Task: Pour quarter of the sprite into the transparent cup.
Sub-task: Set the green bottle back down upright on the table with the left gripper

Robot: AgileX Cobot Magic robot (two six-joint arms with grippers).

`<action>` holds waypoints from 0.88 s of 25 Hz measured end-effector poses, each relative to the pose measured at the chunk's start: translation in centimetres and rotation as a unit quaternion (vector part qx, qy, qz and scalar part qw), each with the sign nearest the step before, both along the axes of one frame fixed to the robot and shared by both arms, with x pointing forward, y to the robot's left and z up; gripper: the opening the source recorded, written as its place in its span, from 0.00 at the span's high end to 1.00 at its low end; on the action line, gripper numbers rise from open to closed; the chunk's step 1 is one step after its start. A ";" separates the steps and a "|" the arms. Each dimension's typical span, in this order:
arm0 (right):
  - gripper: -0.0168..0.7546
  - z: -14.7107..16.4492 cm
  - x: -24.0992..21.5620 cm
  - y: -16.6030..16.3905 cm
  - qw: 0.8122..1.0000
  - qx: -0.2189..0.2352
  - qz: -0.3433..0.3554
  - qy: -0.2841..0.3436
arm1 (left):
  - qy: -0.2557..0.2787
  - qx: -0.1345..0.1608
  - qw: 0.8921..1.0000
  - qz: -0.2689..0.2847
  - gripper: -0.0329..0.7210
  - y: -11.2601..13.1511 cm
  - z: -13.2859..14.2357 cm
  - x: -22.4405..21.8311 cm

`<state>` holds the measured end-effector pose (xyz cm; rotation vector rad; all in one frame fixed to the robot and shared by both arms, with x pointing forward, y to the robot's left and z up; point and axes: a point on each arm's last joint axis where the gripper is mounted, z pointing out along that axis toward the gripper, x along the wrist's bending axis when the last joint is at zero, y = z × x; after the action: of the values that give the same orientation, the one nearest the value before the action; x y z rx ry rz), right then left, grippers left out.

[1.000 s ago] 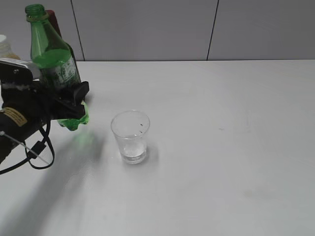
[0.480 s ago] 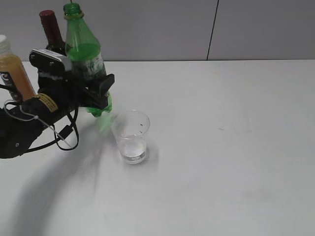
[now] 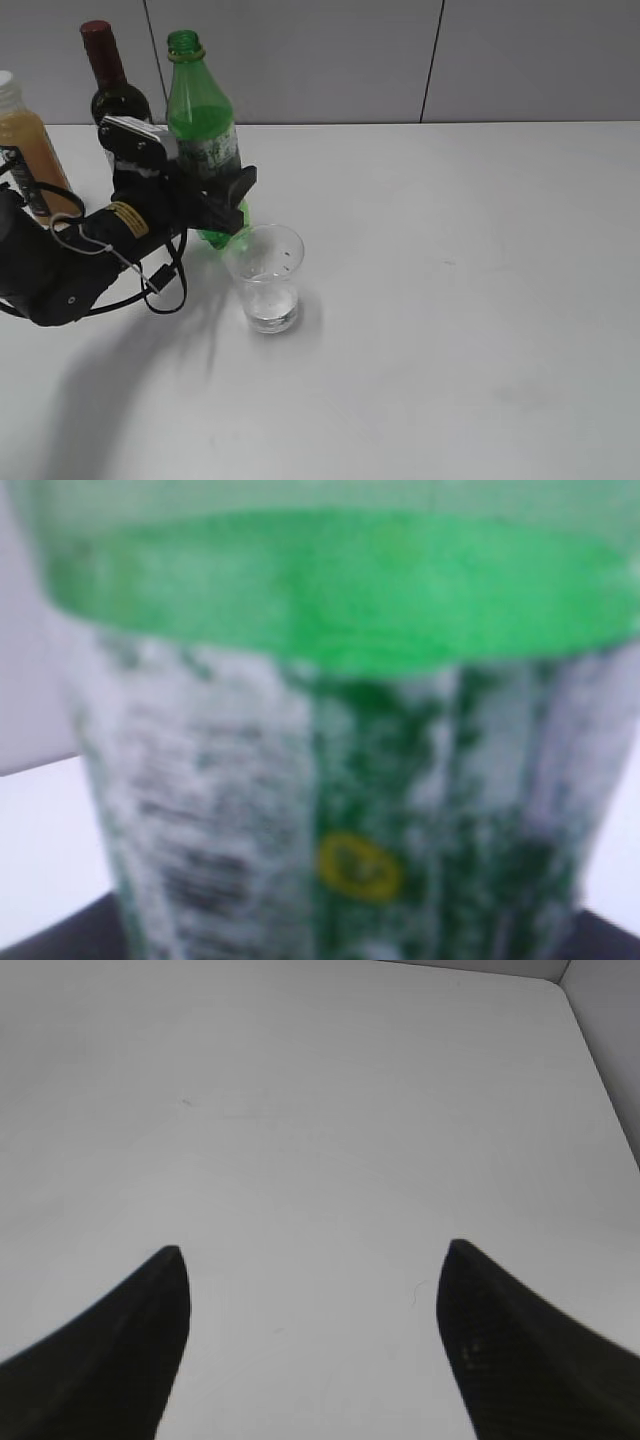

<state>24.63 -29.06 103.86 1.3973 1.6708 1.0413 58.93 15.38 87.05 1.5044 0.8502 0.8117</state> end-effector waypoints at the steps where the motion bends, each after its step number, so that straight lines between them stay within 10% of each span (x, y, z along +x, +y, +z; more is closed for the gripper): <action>1: 0.21 0.0 0.0 0.0 1.000 0.000 0.000 0.000 | 0.003 0.001 1.000 0.001 0.37 0.0 -0.3 0.0; 22: 0.21 0.0 0.0 0.0 1.000 0.000 0.000 0.000 | 0.014 0.000 1.000 0.016 0.24 0.2 -0.9 0.0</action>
<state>24.63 -29.06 103.86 1.3975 1.6707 1.0414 58.97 15.62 86.13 1.5082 0.8964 0.8152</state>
